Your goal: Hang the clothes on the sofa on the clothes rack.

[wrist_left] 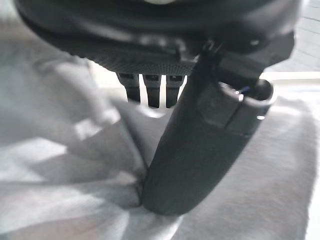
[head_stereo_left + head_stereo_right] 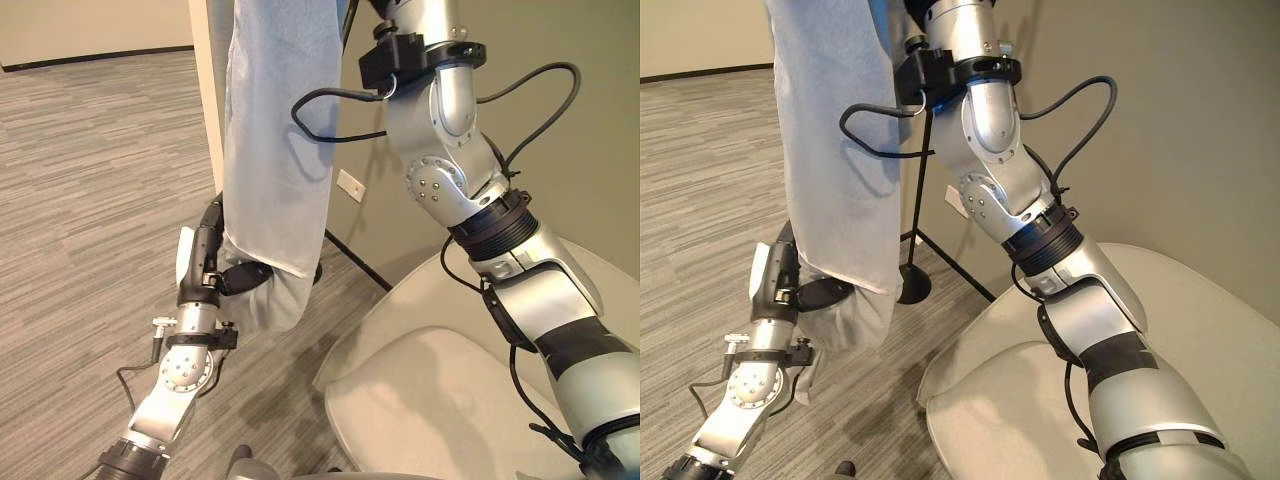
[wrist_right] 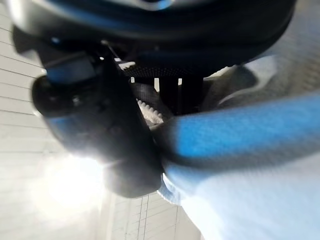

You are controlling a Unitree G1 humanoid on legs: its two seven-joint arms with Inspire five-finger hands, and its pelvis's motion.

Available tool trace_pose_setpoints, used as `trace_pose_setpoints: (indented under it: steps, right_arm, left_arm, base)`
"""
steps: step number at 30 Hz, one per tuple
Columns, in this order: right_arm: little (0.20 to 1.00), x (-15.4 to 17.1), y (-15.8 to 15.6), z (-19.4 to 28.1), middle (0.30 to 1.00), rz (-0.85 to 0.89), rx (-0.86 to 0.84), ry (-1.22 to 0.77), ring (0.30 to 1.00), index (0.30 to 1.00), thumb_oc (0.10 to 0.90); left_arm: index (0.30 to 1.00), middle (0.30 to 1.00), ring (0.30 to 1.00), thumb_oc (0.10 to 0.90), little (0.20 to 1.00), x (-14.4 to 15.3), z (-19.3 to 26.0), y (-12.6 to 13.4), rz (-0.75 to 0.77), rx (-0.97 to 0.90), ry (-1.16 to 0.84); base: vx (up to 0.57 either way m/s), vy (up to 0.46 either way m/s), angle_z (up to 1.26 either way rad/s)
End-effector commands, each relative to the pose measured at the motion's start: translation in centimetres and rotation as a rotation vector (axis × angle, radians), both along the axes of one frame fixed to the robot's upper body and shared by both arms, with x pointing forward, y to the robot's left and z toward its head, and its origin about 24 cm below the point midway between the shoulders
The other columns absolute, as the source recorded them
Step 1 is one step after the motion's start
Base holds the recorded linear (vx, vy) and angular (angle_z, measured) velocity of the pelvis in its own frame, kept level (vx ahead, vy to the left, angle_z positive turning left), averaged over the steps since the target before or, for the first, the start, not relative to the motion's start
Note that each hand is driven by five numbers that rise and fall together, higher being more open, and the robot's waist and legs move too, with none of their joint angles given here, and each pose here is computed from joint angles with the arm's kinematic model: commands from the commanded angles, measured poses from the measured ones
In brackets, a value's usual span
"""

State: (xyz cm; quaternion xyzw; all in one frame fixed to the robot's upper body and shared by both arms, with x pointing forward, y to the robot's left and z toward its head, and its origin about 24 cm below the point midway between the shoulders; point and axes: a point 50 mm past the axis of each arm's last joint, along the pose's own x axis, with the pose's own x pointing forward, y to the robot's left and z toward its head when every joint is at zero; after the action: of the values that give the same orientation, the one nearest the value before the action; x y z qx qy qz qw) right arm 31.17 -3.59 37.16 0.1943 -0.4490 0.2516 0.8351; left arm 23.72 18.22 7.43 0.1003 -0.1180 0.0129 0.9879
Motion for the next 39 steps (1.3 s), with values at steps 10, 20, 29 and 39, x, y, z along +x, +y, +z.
trace_pose_setpoints:
  steps: [10, 20, 29, 39]
  right_arm:
    - [0.3, -5.6, 0.6, 6.0, 0.3, 0.275, 0.233, -0.211, 0.3, 0.3, 0.4]
    - [0.3, -4.7, -3.4, 6.1, 0.3, 0.182, 0.328, -0.215, 0.3, 0.3, 0.4]
    - [0.3, -3.6, -7.8, 4.7, 0.3, 0.045, 0.257, -0.218, 0.3, 0.3, 0.4]
    - [0.3, -4.8, -11.6, -1.1, 0.3, -0.075, -0.141, -0.224, 0.3, 0.3, 0.4]
  left_arm:
    - [0.3, 0.3, 0.3, 0.4, 0.3, 6.3, -4.2, -1.9, 0.126, 0.043, 0.177]
    - [0.3, 0.3, 0.3, 0.4, 0.3, 5.5, -2.7, 1.2, 0.338, -0.078, 0.08]
    - [0.3, 0.3, 0.3, 0.4, 0.3, 3.4, 0.6, 7.1, 0.638, 0.006, -0.113]
    - [0.3, 0.3, 0.3, 0.4, 0.3, -3.3, 7.1, 12.9, 0.939, 0.146, -0.477]
  base:
    - [-0.01, 0.002, -0.11]
    - [0.0, -0.009, -0.14]
    - [0.0, -0.002, -0.01]
    - [-0.01, 0.018, -0.04]
